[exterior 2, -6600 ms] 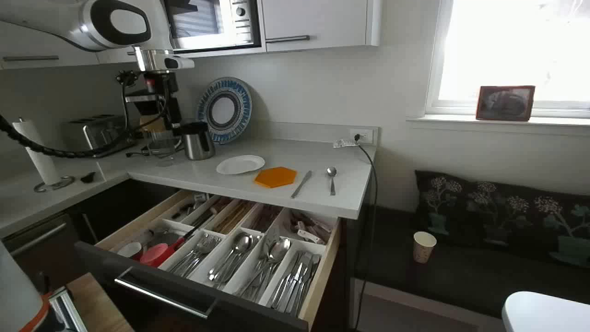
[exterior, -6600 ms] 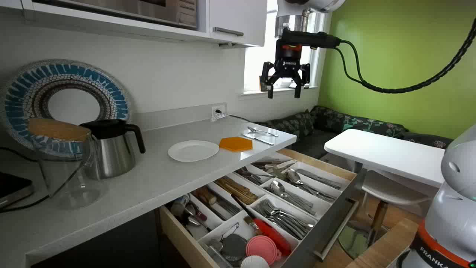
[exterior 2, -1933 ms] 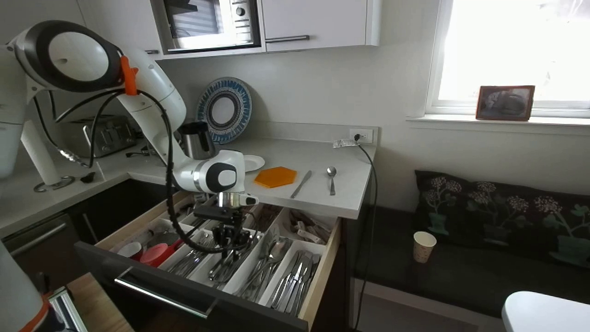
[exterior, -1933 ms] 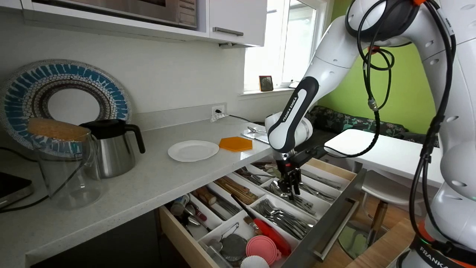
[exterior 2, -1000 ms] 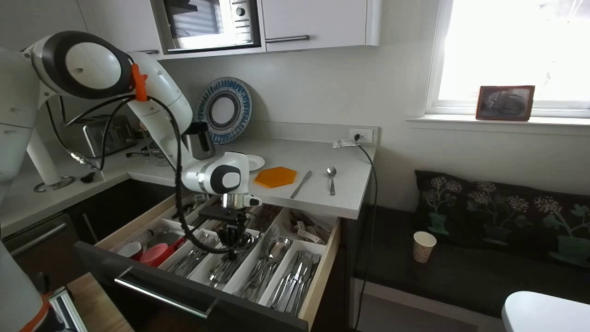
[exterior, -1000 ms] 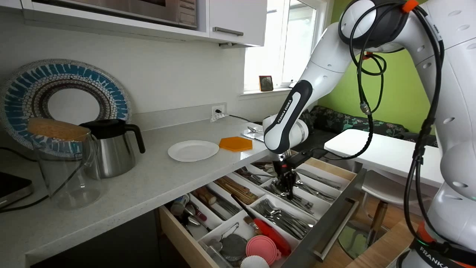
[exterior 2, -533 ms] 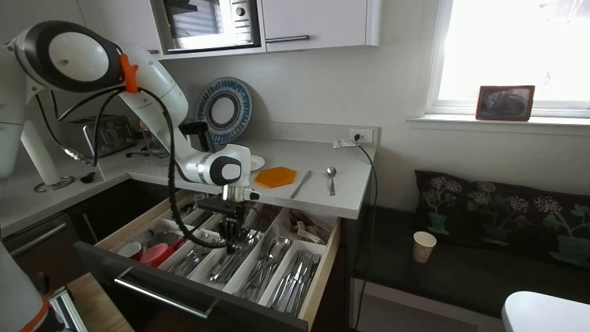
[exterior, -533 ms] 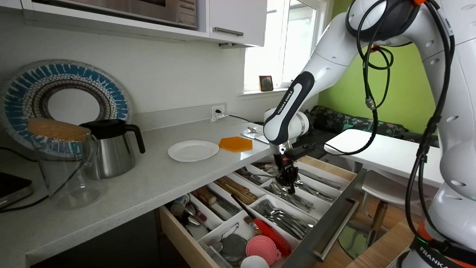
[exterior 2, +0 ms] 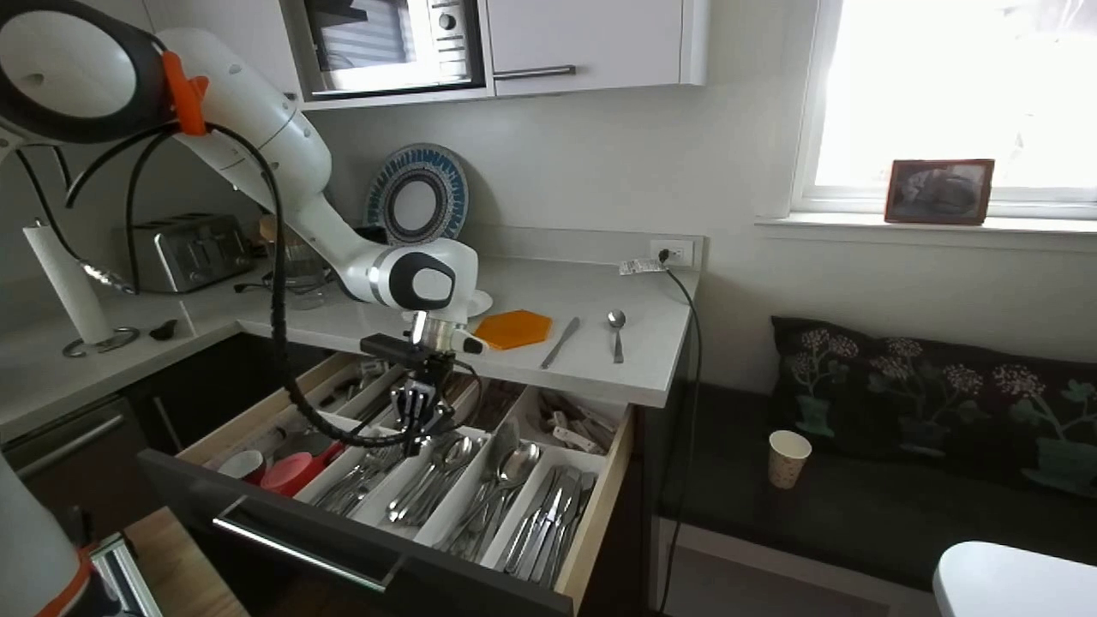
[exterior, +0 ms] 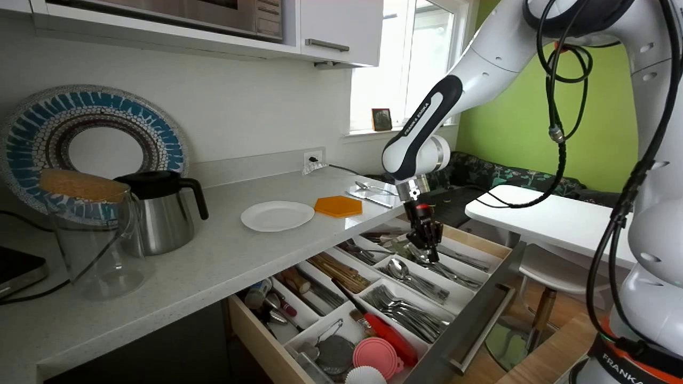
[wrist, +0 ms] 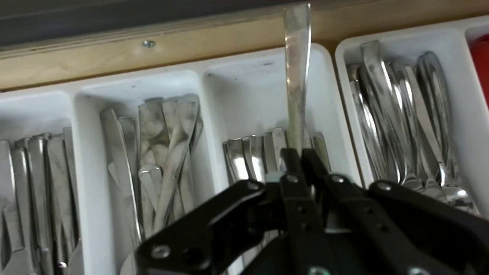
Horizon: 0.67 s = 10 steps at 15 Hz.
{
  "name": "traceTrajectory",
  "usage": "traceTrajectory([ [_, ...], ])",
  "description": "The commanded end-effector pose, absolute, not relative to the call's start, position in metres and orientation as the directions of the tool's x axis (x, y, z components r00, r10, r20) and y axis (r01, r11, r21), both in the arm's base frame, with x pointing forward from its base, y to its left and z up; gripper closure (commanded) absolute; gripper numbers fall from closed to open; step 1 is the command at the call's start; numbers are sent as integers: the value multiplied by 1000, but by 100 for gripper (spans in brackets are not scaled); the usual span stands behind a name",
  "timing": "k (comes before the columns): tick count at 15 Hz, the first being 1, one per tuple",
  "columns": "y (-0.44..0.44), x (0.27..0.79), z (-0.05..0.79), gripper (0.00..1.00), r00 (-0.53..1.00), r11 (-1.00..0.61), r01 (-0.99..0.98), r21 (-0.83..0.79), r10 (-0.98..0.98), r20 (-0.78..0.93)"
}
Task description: Remove a spoon from the middle compartment of the opened drawer and put it between the knife and the spoon on the counter top
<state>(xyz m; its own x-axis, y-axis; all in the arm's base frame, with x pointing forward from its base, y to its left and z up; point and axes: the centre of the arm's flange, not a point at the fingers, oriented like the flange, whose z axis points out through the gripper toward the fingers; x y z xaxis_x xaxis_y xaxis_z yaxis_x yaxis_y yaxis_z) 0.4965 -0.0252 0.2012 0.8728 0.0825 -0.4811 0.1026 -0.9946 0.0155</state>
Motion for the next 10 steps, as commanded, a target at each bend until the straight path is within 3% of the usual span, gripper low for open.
traceTrajectory([
  [1,-52,503,245,98,884,-999,22,41,0,-467],
  [8,-87,559,331,98,937,-998,-28,61,-48,-346],
  [10,-83,550,325,92,940,-997,-20,69,-42,-338],
])
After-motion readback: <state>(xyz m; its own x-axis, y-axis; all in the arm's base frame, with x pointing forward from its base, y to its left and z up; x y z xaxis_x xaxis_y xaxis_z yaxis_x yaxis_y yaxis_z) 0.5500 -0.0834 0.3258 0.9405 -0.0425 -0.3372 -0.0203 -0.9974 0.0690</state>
